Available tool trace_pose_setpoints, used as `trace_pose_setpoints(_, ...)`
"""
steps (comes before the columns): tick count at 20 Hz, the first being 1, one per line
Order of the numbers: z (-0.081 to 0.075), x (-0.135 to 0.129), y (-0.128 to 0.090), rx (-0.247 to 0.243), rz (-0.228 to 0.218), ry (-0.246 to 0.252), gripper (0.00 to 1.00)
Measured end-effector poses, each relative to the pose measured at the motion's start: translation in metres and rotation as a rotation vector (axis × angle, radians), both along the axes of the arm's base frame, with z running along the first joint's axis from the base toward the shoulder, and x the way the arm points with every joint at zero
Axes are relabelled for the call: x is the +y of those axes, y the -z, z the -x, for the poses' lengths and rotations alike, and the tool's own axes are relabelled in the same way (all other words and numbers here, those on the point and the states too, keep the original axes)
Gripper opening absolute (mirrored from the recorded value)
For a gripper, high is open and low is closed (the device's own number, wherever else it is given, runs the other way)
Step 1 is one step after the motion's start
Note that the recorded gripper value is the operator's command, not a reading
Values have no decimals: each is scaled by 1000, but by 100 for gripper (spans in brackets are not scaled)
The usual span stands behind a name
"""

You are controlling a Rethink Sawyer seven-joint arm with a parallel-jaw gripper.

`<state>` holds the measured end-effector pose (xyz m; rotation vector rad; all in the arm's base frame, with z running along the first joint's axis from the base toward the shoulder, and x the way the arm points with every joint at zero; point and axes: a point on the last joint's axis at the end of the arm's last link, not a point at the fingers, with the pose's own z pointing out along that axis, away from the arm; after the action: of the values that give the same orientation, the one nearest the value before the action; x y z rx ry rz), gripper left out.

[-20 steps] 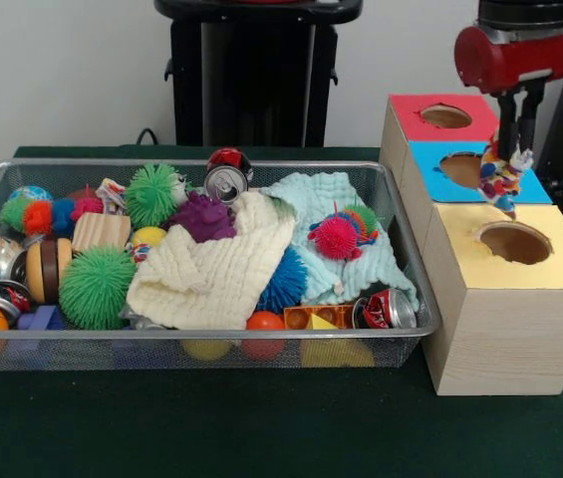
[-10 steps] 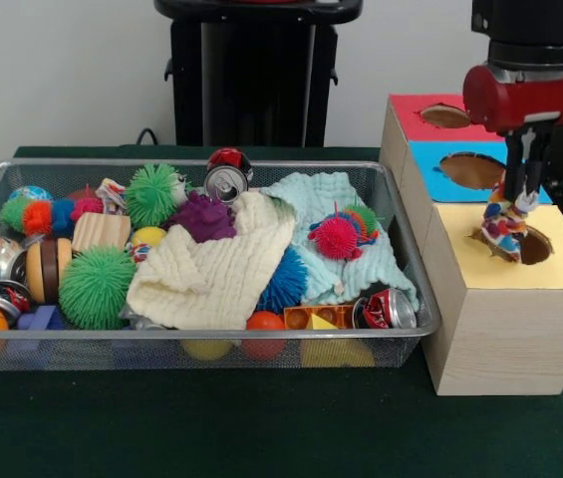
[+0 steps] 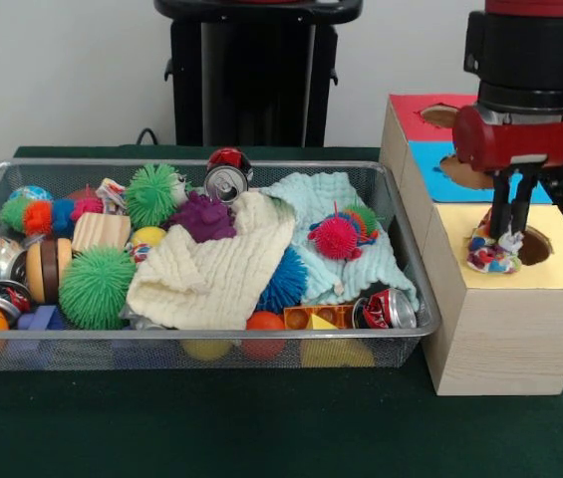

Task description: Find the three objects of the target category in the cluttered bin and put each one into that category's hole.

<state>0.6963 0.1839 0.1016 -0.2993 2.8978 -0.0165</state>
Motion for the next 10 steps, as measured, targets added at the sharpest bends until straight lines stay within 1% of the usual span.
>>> trace_pose_setpoints(7, -13, 7, 11, 7, -24, 44, 0)
trace_pose_setpoints(9, -17, 9, 13, 10, -33, 64, 0)
trace_pose_setpoints(10, -21, 10, 13, 18, -42, 83, 0)
